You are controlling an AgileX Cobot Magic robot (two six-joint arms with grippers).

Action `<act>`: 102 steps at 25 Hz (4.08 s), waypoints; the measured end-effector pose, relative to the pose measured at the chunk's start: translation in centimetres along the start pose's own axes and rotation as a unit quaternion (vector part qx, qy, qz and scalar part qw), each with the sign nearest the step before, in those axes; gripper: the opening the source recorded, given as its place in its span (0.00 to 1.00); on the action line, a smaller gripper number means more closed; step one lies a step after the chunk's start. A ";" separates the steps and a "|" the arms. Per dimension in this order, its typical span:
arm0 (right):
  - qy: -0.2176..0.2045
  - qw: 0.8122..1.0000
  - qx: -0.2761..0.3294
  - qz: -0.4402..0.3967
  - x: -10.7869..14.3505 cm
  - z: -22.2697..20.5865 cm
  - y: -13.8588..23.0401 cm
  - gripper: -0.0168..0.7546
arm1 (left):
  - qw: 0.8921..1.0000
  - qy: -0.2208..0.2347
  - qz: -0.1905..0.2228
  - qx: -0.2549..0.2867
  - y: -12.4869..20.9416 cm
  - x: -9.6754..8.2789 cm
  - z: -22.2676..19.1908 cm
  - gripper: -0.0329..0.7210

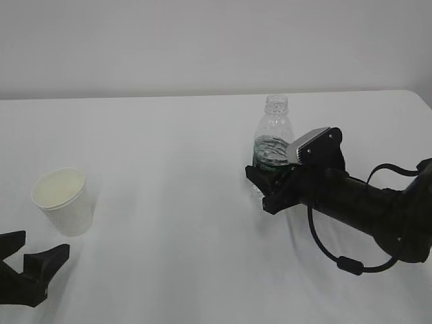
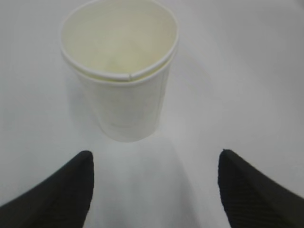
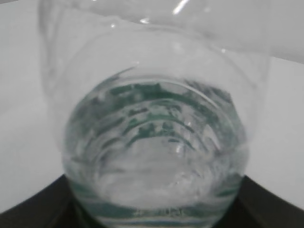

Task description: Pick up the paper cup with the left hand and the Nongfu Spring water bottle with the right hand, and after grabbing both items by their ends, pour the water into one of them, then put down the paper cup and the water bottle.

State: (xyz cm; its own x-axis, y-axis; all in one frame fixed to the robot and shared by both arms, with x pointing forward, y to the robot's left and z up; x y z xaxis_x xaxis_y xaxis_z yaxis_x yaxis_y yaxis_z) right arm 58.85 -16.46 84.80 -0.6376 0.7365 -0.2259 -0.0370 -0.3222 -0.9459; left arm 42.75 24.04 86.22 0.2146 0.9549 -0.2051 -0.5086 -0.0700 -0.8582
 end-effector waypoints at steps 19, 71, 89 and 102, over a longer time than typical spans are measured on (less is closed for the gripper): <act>0.006 0.999 0.002 0.031 0.2 2.5 -1.1 0.62 | 1.000 -0.008 0.004 -0.011 -0.5 0.1 -0.4 0.82; 0.006 0.999 0.002 0.031 0.2 2.6 -1.1 0.62 | 0.999 -0.028 0.004 -0.040 -1.9 0.7 -8.5 0.83; 0.006 1.000 0.003 0.031 0.2 2.6 -1.0 0.62 | 0.998 -0.033 0.005 -0.047 -2.1 0.8 -8.8 0.69; 0.006 1.000 0.003 0.031 0.2 2.6 -1.0 0.62 | 0.998 0.012 -0.017 -0.056 -3.0 -0.4 -8.6 0.68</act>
State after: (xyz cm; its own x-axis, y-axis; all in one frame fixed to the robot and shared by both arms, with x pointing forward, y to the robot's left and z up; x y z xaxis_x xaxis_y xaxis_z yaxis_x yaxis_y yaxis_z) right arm 56.76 -17.53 86.35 -0.6296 0.7222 -0.2863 -0.0023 -0.3703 -0.9289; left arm 51.31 21.45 84.80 0.2507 0.9501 -0.1857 -0.4042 -0.0715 -0.9119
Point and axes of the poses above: a point on each arm's last joint axis where the gripper is mounted, z pointing back along that axis away from the gripper, x along the wrist's bending axis when the last joint is at zero, y = z × x, the point moved 2 cm from there along -z, pointing out along that axis toward the gripper, and after that the axes turned 11 degrees about z, right-handed, at the moved point
